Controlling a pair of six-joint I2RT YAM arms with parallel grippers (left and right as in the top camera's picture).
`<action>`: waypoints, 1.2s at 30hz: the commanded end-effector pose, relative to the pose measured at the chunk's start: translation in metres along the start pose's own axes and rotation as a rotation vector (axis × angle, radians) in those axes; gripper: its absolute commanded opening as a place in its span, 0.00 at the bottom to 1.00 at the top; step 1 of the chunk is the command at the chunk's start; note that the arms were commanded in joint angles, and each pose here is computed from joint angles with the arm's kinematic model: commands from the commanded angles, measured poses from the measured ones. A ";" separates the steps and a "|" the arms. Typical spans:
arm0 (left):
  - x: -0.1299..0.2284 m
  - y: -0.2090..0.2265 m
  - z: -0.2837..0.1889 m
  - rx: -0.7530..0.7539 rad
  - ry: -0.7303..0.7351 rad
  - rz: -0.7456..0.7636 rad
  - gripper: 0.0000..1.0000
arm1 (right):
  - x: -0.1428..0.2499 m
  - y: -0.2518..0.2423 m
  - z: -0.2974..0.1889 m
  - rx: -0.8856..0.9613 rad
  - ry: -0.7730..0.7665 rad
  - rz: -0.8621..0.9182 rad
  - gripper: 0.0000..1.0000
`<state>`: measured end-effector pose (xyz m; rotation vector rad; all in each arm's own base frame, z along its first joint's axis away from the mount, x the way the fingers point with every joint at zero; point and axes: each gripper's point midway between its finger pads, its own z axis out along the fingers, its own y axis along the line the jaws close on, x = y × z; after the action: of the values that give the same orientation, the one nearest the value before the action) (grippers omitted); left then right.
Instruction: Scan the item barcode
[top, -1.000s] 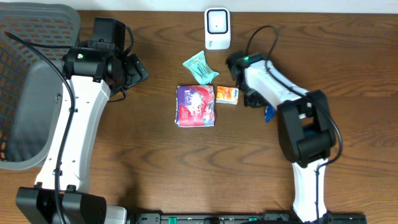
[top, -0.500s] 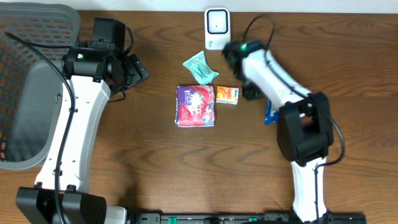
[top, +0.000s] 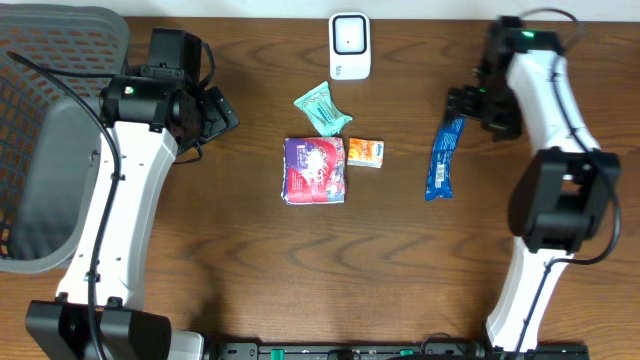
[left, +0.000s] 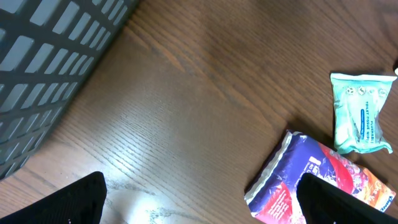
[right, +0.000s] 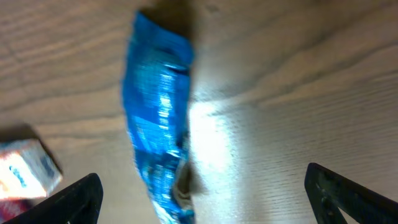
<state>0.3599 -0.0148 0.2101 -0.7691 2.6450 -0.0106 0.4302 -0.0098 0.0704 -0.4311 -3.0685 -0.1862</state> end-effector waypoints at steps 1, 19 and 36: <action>-0.002 0.003 -0.001 -0.012 -0.006 -0.011 0.98 | 0.013 0.012 0.008 -0.234 0.067 -0.081 0.99; -0.002 0.003 -0.001 -0.012 -0.006 -0.011 0.98 | 0.011 0.019 0.078 -0.546 0.007 0.034 0.83; -0.002 0.003 -0.001 -0.012 -0.006 -0.011 0.98 | -0.006 -0.005 0.046 -0.066 -0.085 0.033 0.01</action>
<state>0.3599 -0.0148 0.2101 -0.7691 2.6450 -0.0106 0.4223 0.0168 0.0112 -0.5110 -3.0125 -0.6770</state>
